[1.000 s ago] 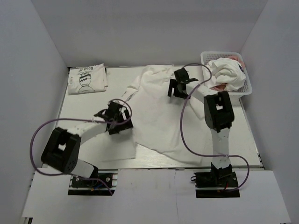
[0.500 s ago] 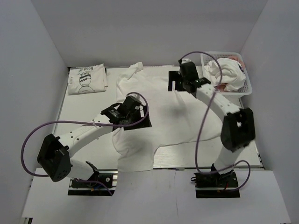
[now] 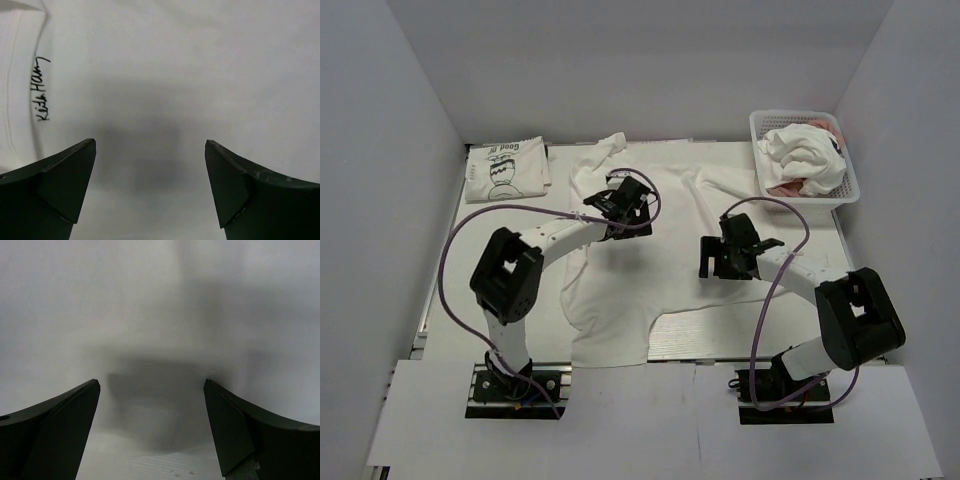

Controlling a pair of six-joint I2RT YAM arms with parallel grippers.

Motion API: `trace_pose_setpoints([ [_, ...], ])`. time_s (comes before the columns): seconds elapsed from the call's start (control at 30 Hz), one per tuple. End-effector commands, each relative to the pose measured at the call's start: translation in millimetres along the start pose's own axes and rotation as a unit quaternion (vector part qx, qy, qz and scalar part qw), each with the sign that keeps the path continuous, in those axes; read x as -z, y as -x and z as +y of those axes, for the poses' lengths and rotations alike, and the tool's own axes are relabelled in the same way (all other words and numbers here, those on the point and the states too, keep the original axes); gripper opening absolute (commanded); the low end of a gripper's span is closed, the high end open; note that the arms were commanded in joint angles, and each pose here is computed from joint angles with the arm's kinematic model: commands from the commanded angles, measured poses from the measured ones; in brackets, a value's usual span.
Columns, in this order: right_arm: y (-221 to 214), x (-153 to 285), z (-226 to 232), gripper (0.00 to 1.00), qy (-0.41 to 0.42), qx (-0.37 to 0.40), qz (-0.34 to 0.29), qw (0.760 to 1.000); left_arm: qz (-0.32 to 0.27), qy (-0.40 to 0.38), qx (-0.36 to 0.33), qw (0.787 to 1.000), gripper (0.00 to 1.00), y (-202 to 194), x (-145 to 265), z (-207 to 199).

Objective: Fold and stack the t-shirts

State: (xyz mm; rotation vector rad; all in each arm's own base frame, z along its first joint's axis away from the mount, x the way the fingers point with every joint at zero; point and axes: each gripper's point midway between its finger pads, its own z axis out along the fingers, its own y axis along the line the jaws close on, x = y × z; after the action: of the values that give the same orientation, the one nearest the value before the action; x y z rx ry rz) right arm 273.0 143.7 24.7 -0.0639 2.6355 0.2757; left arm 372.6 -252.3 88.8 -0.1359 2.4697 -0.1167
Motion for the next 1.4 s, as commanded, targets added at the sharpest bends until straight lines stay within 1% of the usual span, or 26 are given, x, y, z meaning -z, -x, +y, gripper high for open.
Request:
trace_pose_setpoints([
  [0.0, 0, 2, 2, 0.91, 0.01, -0.017, -0.014, 1.0, -0.033, 0.048, 0.019, 0.998, 1.0, 31, -19, 27],
  [0.07, -14, -1, -4, 0.91, 0.002, -0.031, 0.004, 1.0, -0.009, 0.062, 0.023, 0.998, 1.0, 20, -41, 39],
  [0.17, -32, -4, -8, 0.91, 0.002, -0.04, 0.025, 0.999, 0.011, 0.081, 0.04, 0.996, 1.0, 18, -66, 61],
  [0.27, -42, -7, -9, 0.91, 0.004, -0.049, 0.04, 0.998, 0.038, 0.117, 0.055, 0.991, 1.0, 10, -71, 93],
  [0.37, -39, -11, -13, 0.91, -0.002, -0.057, 0.033, 0.998, 0.049, 0.177, 0.081, 0.98, 1.0, 0, -61, 141],
  [0.4, -45, -10, -14, 0.91, -0.005, -0.058, 0.044, 0.997, 0.049, 0.195, 0.103, 0.974, 1.0, -1, -55, 155],
  [0.43, -45, -11, -14, 0.91, -0.003, -0.057, 0.045, 0.997, 0.051, 0.219, 0.124, 0.967, 1.0, -1, -43, 181],
  [0.5, -46, -11, -13, 0.91, -0.001, -0.061, 0.047, 0.997, 0.037, 0.255, 0.15, 0.955, 1.0, 4, -31, 210],
  [0.53, -48, -11, -15, 0.91, -0.003, -0.064, 0.049, 0.997, 0.039, 0.275, 0.166, 0.946, 1.0, 3, -25, 232],
  [0.57, -48, -11, -14, 0.91, -0.001, -0.067, 0.049, 0.997, 0.032, 0.278, 0.179, 0.943, 1.0, 10, -18, 241],
  [0.6, -47, -10, -16, 0.91, -0.003, -0.069, 0.045, 0.997, 0.041, 0.29, 0.186, 0.938, 1.0, 5, -16, 253],
  [0.63, -48, -9, -18, 0.91, -0.006, -0.071, 0.043, 0.996, 0.043, 0.304, 0.208, 0.928, 1.0, 6, -9, 270],
  [0.77, -52, -8, -28, 0.91, -0.028, -0.086, 0.047, 0.995, 0.055, 0.333, 0.241, 0.91, 1.0, 3, 4, 304],
  [0.83, -47, -5, -24, 0.91, -0.019, -0.087, 0.04, 0.995, 0.058, 0.337, 0.261, 0.903, 1.0, 5, 10, 318],
  [0.87, -42, -4, -21, 0.91, -0.011, -0.078, 0.032, 0.996, 0.055, 0.328, 0.27, 0.904, 1.0, 8, 14, 317],
  [0.93, -31, 3, -12, 0.91, 0.016, -0.057, 0.016, 0.998, 0.048, 0.281, 0.266, 0.921, 1.0, 20, 14, 303],
  [0.97, -27, 9, -2, 0.91, 0.038, -0.046, 0.01, 0.998, 0.023, 0.256, 0.269, 0.928, 1.0, 34, 18, 297],
  [1.0, -9, 18, 3, 0.91, 0.048, -0.04, -0.015, 0.998, 0.013, 0.229, 0.262, 0.938, 1.0, 42, 20, 285],
  [1.07, 6, 30, 6, 0.91, 0.054, -0.029, -0.046, 0.997, 0.001, 0.158, 0.253, 0.954, 1.0, 58, 26, 256],
  [1.1, 14, 38, 9, 0.91, 0.061, -0.025, -0.065, 0.996, -0.016, 0.116, 0.254, 0.96, 1.0, 65, 29, 243],
  [1.13, 22, 41, 3, 0.91, 0.047, -0.023, -0.086, 0.995, -0.005, 0.029, 0.254, 0.967, 1.0, 67, 30, 210],
  [1.17, 24, 42, 2, 0.91, 0.044, -0.022, -0.094, 0.994, -0.01, -0.025, 0.245, 0.969, 1.0, 69, 30, 190],
  [1.2, 34, 47, 4, 0.91, 0.047, -0.02, -0.117, 0.992, -0.016, -0.117, 0.226, 0.967, 1.0, 67, 28, 153],
  [1.27, 44, 47, 1, 0.91, 0.035, -0.022, -0.125, 0.991, -0.014, -0.148, 0.22, 0.964, 1.0, 61, 27, 130],
  [1.3, 49, 43, 0, 0.91, 0.026, -0.023, -0.124, 0.992, 0.001, -0.14, 0.206, 0.968, 1.0, 51, 20, 119],
  [1.37, 56, 33, -7, 0.91, -0.001, -0.029, -0.118, 0.993, 0.049, -0.119, 0.198, 0.972, 1.0, 28, -1, 112],
])
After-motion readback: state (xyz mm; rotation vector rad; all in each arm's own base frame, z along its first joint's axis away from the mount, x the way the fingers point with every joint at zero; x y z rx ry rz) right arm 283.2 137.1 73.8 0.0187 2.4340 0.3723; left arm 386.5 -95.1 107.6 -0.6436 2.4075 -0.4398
